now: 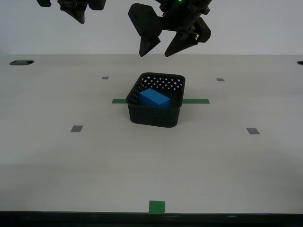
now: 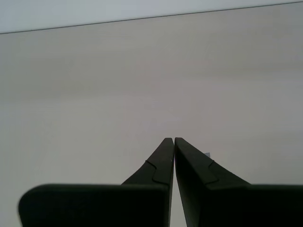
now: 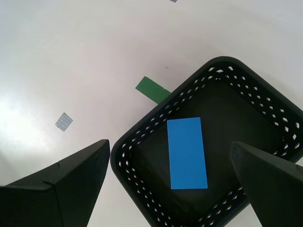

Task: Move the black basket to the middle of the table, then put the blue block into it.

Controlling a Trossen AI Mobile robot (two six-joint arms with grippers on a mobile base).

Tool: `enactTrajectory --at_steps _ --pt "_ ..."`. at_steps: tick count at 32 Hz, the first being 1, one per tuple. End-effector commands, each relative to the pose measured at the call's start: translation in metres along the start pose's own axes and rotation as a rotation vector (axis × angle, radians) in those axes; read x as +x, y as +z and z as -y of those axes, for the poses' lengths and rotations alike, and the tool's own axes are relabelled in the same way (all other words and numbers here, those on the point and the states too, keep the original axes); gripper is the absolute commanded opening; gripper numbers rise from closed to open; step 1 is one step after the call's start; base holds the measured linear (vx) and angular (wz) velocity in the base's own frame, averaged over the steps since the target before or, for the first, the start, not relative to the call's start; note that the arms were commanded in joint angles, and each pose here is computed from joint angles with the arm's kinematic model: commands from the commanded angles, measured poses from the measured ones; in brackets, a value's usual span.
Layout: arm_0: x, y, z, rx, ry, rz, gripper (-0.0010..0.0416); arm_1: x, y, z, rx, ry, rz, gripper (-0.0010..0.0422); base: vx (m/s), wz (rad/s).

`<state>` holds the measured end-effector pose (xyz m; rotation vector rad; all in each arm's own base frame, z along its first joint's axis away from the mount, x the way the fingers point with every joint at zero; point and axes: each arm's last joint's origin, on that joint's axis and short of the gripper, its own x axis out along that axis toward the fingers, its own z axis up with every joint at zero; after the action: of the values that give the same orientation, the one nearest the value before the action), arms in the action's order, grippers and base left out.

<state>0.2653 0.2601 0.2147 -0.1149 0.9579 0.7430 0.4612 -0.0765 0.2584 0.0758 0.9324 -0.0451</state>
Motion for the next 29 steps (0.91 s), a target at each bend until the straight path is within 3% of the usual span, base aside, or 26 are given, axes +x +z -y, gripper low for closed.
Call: enactTrajectory --at_steps 1,29 --pt "-0.0001 0.0003 -0.0001 0.001 0.001 0.001 0.0355 -0.0003 0.0003 0.0002 0.001 -0.001 0.002 0.0 0.0 0.0" --pt "-0.0001 0.0003 -0.0001 0.001 0.001 0.001 0.0355 -0.0003 0.0003 0.0002 0.001 -0.001 0.002 0.0 0.0 0.0"
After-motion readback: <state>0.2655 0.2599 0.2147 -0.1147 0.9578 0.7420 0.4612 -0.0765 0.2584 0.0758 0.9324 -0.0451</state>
